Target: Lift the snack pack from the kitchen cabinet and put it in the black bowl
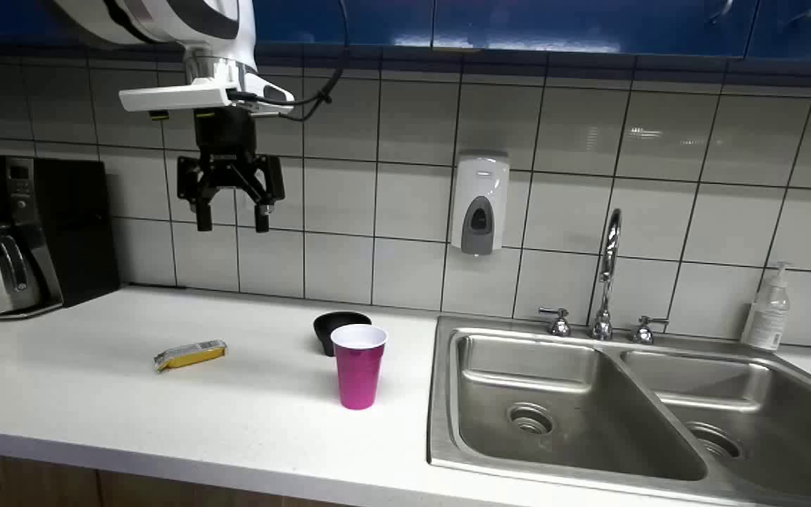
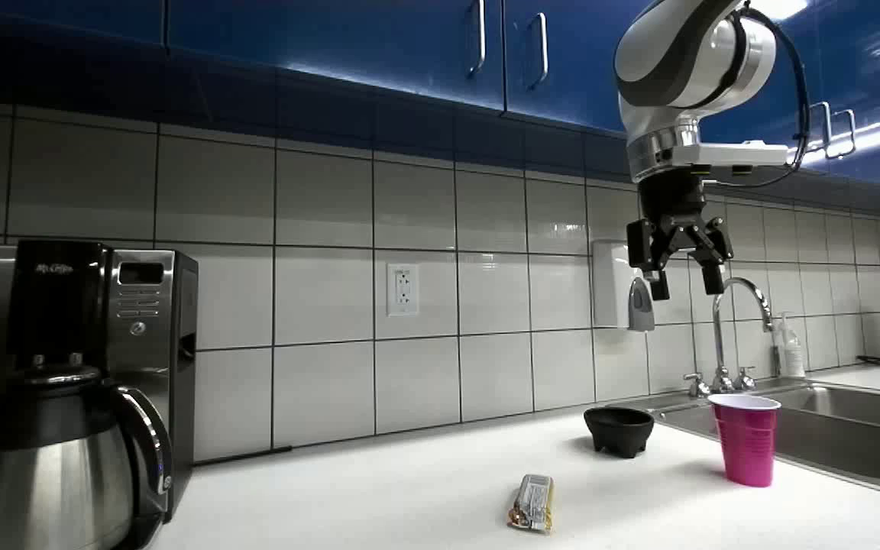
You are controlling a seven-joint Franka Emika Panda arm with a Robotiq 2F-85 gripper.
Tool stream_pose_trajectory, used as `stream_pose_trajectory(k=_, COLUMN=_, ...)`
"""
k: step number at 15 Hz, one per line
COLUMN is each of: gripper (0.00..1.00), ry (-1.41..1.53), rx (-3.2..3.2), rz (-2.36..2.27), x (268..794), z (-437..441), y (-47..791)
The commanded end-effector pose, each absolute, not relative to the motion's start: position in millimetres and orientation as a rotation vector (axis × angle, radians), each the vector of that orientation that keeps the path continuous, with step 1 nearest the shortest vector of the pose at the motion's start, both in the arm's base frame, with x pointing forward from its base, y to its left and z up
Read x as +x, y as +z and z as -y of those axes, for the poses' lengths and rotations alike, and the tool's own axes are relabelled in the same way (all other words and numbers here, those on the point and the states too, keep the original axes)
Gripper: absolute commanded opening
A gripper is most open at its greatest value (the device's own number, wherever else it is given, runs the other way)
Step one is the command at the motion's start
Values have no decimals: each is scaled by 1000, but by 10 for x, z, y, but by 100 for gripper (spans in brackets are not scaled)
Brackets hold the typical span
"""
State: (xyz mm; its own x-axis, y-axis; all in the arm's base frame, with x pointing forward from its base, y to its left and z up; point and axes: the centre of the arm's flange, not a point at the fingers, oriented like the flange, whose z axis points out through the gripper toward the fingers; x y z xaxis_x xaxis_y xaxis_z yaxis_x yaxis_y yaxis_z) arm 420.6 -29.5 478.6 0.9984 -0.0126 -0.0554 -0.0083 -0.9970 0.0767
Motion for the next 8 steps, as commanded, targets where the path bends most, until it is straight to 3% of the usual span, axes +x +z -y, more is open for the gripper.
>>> stream_pose_trajectory(k=1, gripper=100, ry=-86, rx=3064, rz=16, x=4206, z=295, y=4785)
stream_pose_trajectory(k=8, gripper=100, ry=-81, rx=3060, rz=46, x=4206, z=250, y=4746)
